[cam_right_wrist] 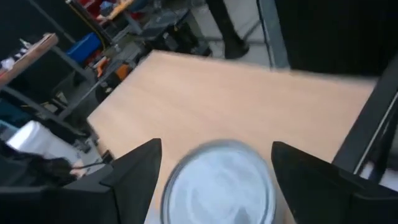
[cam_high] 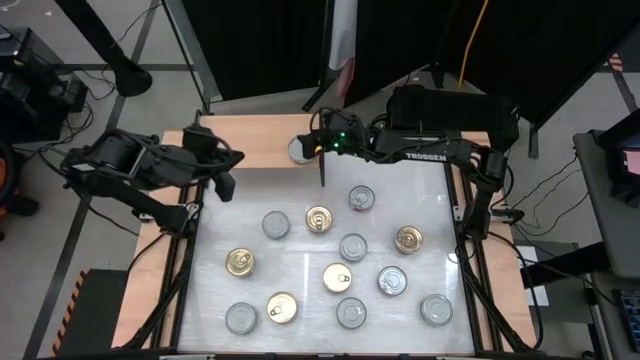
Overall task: Stack canned seafood by type on shelf
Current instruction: Put the green white tuna can on the shelf
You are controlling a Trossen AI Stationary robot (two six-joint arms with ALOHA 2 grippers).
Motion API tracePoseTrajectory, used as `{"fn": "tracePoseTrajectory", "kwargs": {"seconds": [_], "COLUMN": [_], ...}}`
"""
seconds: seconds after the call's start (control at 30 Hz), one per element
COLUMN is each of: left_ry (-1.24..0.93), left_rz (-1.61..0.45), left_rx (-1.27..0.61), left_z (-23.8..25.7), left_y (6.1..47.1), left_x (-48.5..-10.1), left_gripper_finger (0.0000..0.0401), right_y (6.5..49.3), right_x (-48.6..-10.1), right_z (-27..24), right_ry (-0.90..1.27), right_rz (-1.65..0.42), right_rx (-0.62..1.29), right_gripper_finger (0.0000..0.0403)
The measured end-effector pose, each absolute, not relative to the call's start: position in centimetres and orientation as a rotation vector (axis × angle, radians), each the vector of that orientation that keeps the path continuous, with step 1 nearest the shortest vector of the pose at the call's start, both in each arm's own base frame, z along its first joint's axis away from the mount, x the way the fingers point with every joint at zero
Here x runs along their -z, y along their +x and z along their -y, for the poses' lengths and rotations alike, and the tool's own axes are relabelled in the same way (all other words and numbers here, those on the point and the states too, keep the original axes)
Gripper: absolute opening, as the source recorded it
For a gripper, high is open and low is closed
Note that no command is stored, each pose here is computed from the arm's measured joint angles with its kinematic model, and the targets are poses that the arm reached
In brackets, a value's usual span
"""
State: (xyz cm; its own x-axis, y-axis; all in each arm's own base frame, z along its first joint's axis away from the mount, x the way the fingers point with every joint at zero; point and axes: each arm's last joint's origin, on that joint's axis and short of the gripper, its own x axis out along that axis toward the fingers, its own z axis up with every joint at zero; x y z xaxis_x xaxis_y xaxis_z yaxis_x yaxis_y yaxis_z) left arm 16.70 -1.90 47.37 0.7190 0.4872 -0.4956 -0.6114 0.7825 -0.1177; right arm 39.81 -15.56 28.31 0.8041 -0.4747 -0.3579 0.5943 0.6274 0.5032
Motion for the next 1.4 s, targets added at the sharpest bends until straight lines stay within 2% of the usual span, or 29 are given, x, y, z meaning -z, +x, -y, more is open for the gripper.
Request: {"fn": "tracePoseTrajectory", "kwargs": {"seconds": [0.27, 0.47, 0.6, 0.67, 0.73, 0.83, 0.93, 1.0, 1.13, 1.3, 1.4], "left_ry": [-0.31, -0.331, -0.326, -0.326, -0.327, -0.325, -0.319, -0.319, -0.323, -0.33, -0.331], "left_rz": [-0.464, -0.499, -0.501, -0.501, -0.5, -0.501, -0.501, -0.503, -0.504, -0.507, -0.507], "left_rx": [-0.574, -0.489, -0.482, -0.482, -0.482, -0.482, -0.481, -0.481, -0.482, -0.473, -0.472], "left_z": [2.1, 2.6, 2.7, 2.7, 2.7, 2.7, 2.7, 2.7, 2.7, 2.7, 2.7], "left_y": [17.2, 16.9, 16.9, 16.9, 16.9, 16.9, 16.8, 16.8, 16.8, 16.8, 16.8], "left_x": [-47.4, -47.4, -47.4, -47.4, -47.4, -47.4, -47.4, -47.4, -47.4, -47.3, -47.4], "left_gripper_finger": [0.0027, 0.0027, 0.0027, 0.0027, 0.0027, 0.0027, 0.0027, 0.0027, 0.0027, 0.0027, 0.0027], "right_y": [39.4, 37.5, 37.2, 37.7, 38.2, 39.2, 40.7, 41.7, 43.1, 44.9, 45.0], "right_x": [-29.1, -33.3, -33.4, -35.1, -38.3, -40.4, -39.2, -38.3, -36.9, -33.0, -32.6], "right_z": [16.5, 14.5, 13.9, 13.9, 13.5, 13.4, 14.3, 15.0, 15.2, 14.8, 14.7], "right_ry": [0.601, 0.586, 0.652, 0.686, 0.622, 0.441, 0.366, 0.372, 0.395, 0.423, 0.424], "right_rz": [-0.149, -0.108, -0.213, -0.206, -0.18, -0.304, -0.512, -0.597, -0.714, -0.862, -0.888], "right_rx": [0.638, 0.519, 0.488, 0.443, 0.411, 0.389, 0.364, 0.335, 0.318, 0.317, 0.316], "right_gripper_finger": [0.0295, 0.0274, 0.0224, 0.0186, 0.0146, 0.0086, 0.0027, 0.0008, 0.0008, 0.0002, 0.0001]}}
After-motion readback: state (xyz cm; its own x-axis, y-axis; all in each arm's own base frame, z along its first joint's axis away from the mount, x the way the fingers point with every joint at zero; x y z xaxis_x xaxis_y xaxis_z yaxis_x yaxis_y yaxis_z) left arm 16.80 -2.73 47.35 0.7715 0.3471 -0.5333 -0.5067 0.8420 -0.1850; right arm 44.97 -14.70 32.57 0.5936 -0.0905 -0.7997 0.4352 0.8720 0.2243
